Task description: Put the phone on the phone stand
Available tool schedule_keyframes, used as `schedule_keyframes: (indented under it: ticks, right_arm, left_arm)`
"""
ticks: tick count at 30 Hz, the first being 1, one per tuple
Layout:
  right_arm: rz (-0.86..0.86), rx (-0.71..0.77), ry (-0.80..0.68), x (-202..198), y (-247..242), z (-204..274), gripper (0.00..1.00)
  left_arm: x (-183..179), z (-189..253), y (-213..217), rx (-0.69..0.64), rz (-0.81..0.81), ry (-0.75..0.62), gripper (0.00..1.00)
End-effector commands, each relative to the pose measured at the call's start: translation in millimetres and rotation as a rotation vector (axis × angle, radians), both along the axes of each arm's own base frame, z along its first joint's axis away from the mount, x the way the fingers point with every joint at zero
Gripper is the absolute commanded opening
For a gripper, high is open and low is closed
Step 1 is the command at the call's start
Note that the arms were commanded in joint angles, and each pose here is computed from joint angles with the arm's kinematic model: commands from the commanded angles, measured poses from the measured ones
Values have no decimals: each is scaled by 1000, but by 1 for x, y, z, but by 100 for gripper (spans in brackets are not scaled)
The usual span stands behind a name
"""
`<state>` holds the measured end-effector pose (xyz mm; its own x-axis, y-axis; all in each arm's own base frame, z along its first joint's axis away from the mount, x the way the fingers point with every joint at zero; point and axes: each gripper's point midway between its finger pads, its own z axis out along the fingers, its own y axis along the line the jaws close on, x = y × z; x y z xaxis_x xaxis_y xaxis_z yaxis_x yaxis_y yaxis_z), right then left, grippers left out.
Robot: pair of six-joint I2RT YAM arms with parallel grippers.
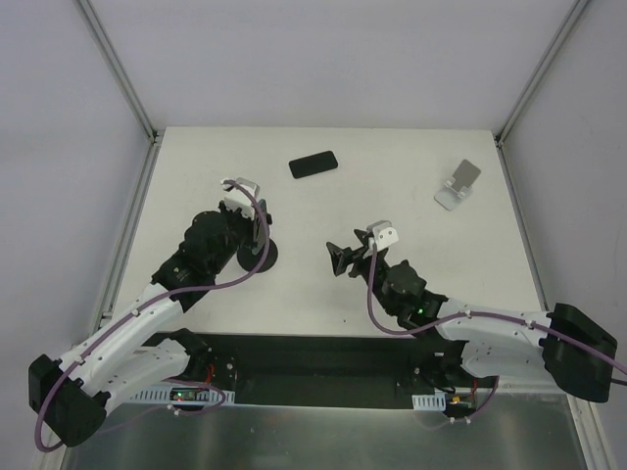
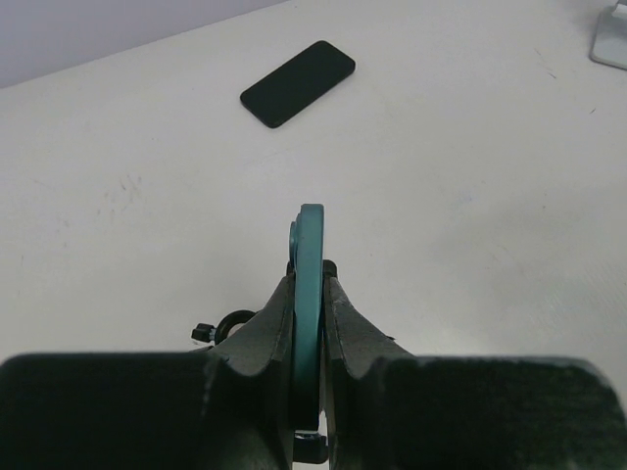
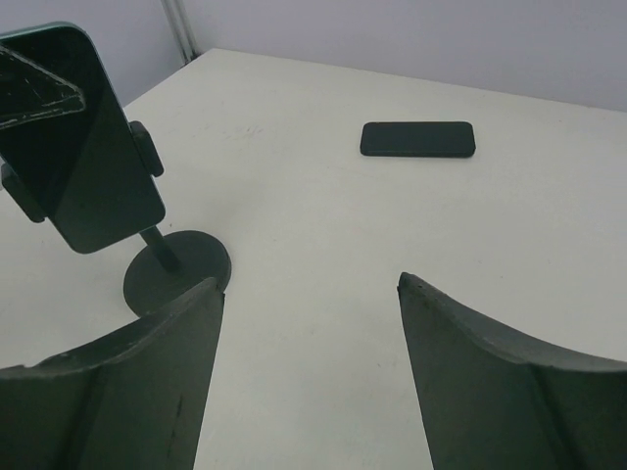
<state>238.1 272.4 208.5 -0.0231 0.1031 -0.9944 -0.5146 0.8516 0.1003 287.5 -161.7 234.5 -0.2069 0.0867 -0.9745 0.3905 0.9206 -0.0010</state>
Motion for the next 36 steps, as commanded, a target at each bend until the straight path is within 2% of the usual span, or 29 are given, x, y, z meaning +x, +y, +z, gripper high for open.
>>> schedule_keyframes:
  ticks: [1,3,4,5,9,10,11,12,13,14,15,16,17,18,20,21,22,24,25,27,31,36]
  right_arm:
    - [50,82,29,1,11,4,74]
    - [77,95,44,1,16,4,74]
    - [86,90,59,2,19,0,74]
    - [100,91,63,0,21,0,74]
    - [180,67,64,-6,36,-4,74]
    - [180,60,65,-5,36,-6,74]
    - [184,61,71,-5,37,-8,74]
    - [192,62,78,-5,38,-10,74]
    - [190,70,81,-3,37,-10,74]
    - [196,69,87,-2,38,-12,74]
    - [215,77,92,-3,40,-11,73]
    - [218,78,95,-2,40,-11,74]
    - [224,81,100,-2,41,-11,74]
    - [246,83,114,-4,43,-12,74]
    - [255,96,139,-2,44,-13,74]
    - [293,103,149,-5,49,-12,74]
    - [299,131,180,-3,51,-14,73]
    - [326,139,205,-4,57,-18,73]
    - [330,142,205,-3,59,-18,73]
    - [331,131,226,4,63,-28,73]
    - [318,145,274,14,59,-43,72]
    - [270,122,253,26,48,-45,72]
  left_arm:
    - [12,35,6,29,-41,-134,0]
    - [23,39,17,-8,-49,-146,0]
    - [22,50,2,-48,-157,-188,0]
    - [26,52,4,-49,-169,-198,0]
    - [51,61,5,33,-270,-272,0]
    - [62,77,18,42,-269,-301,0]
    - [54,79,6,21,-405,-289,0]
    - [64,69,6,8,-458,-247,0]
    - [66,84,4,-2,-529,-267,0]
    - [62,81,6,-29,-625,-233,0]
    - [73,64,6,-53,-682,-169,0]
    - [81,82,6,-52,-723,-186,0]
    - [90,80,18,-69,-730,-160,0]
    - [97,67,17,-121,-810,-111,0]
    - [114,89,24,-121,-859,-152,0]
    - [125,74,26,-160,-892,-101,0]
    - [135,95,27,-144,-922,-144,0]
    - [154,85,29,-198,-959,-88,0]
    - [158,102,30,-181,-996,-128,0]
    - [171,96,30,-151,-998,-160,0]
    - [173,94,33,-137,-1037,-195,0]
    - [179,75,36,-142,-1043,-192,0]
